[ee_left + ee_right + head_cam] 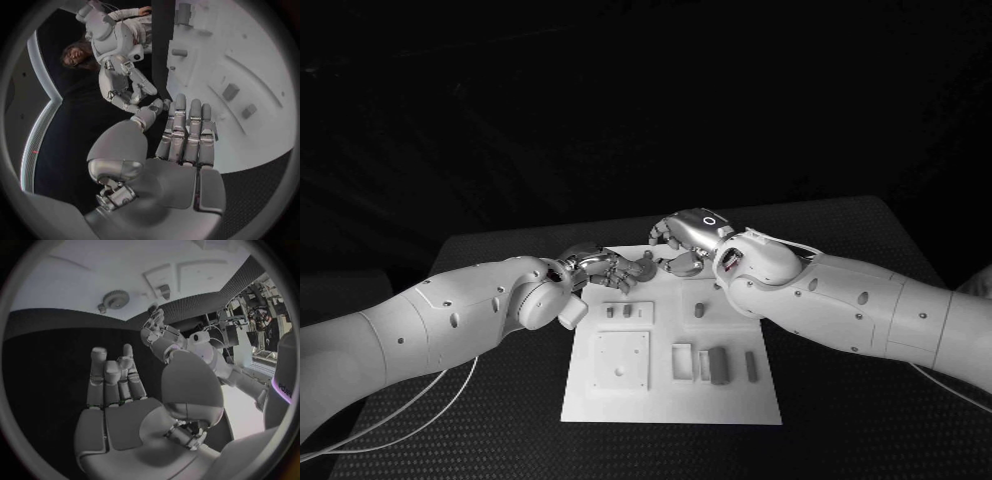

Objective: Assemble the parts on the task board

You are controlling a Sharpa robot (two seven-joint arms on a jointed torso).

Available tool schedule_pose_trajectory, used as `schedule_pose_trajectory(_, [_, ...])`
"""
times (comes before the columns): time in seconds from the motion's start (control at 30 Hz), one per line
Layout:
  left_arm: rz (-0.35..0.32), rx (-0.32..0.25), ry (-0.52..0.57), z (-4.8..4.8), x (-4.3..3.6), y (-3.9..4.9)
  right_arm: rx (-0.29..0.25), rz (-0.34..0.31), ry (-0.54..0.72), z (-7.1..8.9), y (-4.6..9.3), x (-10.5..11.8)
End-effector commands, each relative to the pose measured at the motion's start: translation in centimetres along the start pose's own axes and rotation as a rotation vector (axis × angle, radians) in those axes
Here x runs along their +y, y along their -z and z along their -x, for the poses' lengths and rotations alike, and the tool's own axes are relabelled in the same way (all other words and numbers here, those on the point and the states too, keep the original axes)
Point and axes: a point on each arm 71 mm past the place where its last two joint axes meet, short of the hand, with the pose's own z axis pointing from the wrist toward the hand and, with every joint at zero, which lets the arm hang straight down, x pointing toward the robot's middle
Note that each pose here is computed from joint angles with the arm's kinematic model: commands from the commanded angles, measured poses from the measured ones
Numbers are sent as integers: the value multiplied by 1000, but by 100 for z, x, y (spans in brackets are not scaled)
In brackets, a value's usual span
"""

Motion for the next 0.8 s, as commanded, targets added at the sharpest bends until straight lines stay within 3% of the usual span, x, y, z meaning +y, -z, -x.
schedule_pose_trajectory(0.03, [-11,0,-99,20,-14,0,-45,-30,-54,104,-6,-96])
schedule_pose_trajectory(0.13, [-12,-18,-225,71,-44,-10,-57,-61,-79,201,-21,-203])
schedule_pose_trajectory(0.37, [37,-81,-587,329,-237,-49,-100,-155,-155,515,-32,-545])
schedule_pose_trajectory(0.47, [49,-69,-719,381,-308,-48,-115,-198,-189,605,-21,-677])
schedule_pose_trajectory(0.6, [28,-81,-819,392,-379,-47,-125,-224,-195,646,2,-781])
schedule_pose_trajectory(0.8, [-67,-77,-1016,322,-451,-75,-128,-257,-218,661,21,-887])
